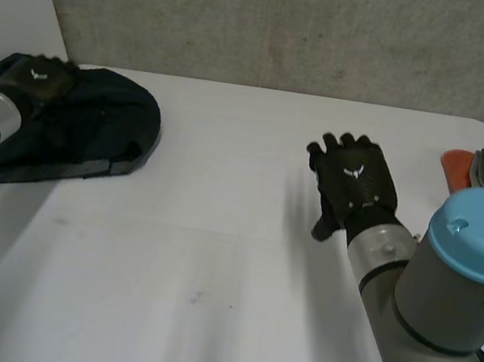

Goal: Fold the laundry.

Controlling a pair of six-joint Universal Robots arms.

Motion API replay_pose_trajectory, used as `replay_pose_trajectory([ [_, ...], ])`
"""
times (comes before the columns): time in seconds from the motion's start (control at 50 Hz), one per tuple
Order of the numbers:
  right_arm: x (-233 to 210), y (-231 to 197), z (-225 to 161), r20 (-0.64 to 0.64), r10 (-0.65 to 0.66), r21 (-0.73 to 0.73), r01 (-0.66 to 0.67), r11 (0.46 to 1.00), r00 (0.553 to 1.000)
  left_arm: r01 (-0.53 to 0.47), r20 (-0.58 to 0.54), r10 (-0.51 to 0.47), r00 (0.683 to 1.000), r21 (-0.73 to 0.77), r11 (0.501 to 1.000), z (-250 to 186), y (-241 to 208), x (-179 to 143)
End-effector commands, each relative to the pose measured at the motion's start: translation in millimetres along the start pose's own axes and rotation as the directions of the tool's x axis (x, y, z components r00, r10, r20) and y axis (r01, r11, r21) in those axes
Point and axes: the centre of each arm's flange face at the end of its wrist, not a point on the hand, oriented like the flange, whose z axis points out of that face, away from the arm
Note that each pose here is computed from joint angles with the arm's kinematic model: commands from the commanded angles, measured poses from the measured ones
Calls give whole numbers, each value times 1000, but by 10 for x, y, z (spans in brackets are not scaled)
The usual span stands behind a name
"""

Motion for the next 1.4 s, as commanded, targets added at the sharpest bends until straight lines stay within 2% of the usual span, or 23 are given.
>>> replay_pose_trajectory([
  [0.02, -33, 183, -83, 32, -22, -57, 24, 998, 999, -83, -21, 82, 996, -44, 996, 346, 536, -25],
  [0.14, -52, 240, -112, 46, -24, -70, 27, 997, 999, -65, -75, 62, 995, -38, 997, 361, 616, 33],
  [0.32, 1, 272, -93, 31, -22, -77, 25, 997, 999, 67, -197, -63, 978, 17, 998, 309, 318, 541],
  [0.38, -6, 278, -100, 33, -22, -80, 25, 997, 999, 80, -208, -69, 976, 46, 996, 329, 257, 630],
  [0.48, -19, 313, -117, 36, -22, -87, 25, 996, 999, 58, -213, -27, 977, 142, 988, 409, 124, 839],
  [0.58, -23, 330, -119, 38, -22, -88, 25, 996, 999, 53, -217, -18, 976, 156, 986, 510, 161, 978],
  [0.78, -29, 343, -127, 41, -22, -90, 25, 996, 999, 27, -156, -5, 988, 141, 990, 648, 301, 979],
  [0.98, -39, 351, -128, 45, -22, -92, 26, 995, 999, -84, -142, 106, 984, 149, 985, 702, 413, 1007],
  [1.14, -37, 347, -125, 44, -25, -90, 29, 996, 999, -101, -126, 122, 985, 160, 982, 761, 445, 1024],
  [1.22, -13, 332, -109, 35, -28, -86, 31, 996, 999, -122, -44, 132, 990, 185, 975, 735, 239, 1071],
  [1.26, 69, 318, -70, 8, -29, -84, 30, 996, 1000, -121, -36, 131, 991, 206, 971, 599, -4, 1226],
  [1.32, 266, 280, 8, -50, -36, -74, 32, 997, 998, -109, -61, 127, 990, 231, 967, 409, -231, 1390],
  [1.4, 649, 227, 146, -153, -39, -63, 29, 998, 987, -36, -154, 85, 984, 297, 954, 42, -647, 1791],
])
